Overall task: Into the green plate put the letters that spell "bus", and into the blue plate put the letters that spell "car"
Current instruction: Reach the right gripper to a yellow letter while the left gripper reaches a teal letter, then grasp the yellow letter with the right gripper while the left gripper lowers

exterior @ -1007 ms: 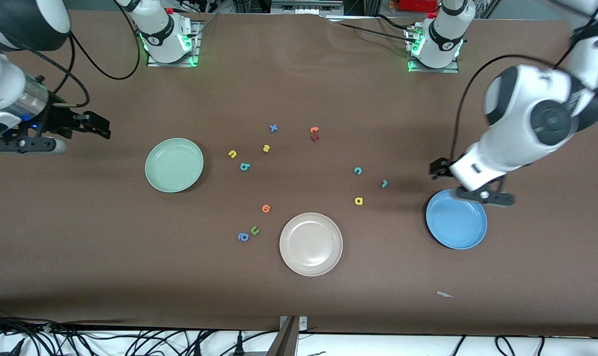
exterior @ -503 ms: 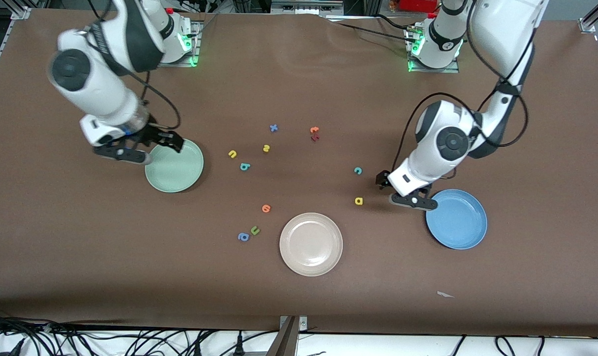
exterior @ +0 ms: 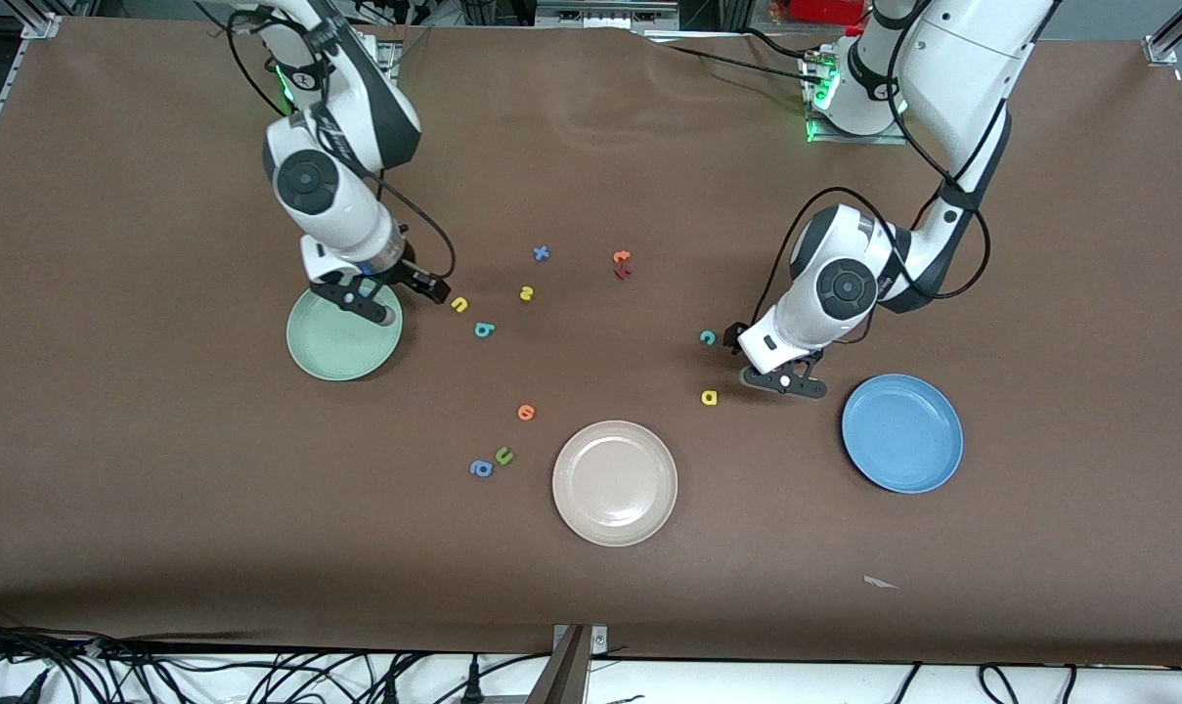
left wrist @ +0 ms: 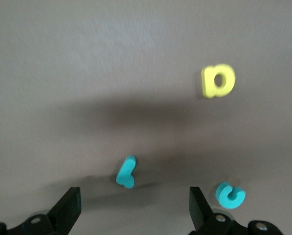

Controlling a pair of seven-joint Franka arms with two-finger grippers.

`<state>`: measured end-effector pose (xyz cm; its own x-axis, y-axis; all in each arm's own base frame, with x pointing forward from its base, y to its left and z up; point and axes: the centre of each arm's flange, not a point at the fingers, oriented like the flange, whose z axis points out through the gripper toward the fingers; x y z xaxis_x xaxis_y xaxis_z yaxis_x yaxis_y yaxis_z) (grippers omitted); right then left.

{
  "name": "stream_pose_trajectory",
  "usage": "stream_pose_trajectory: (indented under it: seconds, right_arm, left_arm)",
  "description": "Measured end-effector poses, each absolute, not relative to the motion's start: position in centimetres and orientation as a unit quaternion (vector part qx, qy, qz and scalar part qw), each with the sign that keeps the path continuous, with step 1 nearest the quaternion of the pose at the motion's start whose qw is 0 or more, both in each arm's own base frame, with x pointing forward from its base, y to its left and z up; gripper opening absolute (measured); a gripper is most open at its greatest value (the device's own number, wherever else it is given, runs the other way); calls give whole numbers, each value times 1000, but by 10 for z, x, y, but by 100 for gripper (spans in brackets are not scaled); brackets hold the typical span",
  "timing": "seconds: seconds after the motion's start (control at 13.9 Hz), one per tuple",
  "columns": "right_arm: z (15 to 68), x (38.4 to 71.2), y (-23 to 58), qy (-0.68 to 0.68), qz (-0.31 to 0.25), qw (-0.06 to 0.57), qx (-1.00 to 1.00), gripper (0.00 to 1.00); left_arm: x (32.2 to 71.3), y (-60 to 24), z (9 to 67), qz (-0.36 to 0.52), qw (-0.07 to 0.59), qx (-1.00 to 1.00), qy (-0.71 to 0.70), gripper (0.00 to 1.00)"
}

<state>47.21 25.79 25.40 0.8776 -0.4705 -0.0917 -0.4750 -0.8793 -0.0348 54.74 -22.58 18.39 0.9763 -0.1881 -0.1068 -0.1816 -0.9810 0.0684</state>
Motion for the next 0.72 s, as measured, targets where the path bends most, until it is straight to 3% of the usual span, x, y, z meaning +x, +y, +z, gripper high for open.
stream_pose_trajectory:
  seconds: [0.29, 0.36, 0.5, 0.58, 0.72]
  right_arm:
    - [220, 462, 284, 278, 43, 46, -959, 76]
    - [213, 461, 286, 280, 42, 46, -958, 76]
    - [201, 460, 286, 276, 35, 33, -960, 76]
    - [196, 459, 284, 273, 28, 24, -961, 76]
    - [189, 456, 286, 270, 14, 6, -963, 76]
  left_arm:
    - [540, -224, 175, -44, 33, 994, -92, 90]
    - [539, -223, 173, -43, 33, 994, -91, 85]
    - [536, -223, 170, -45, 33, 994, -91, 64]
    - [536, -223, 170, -45, 33, 994, -90, 64]
    - [537, -222, 172, -41, 33, 995, -89, 49]
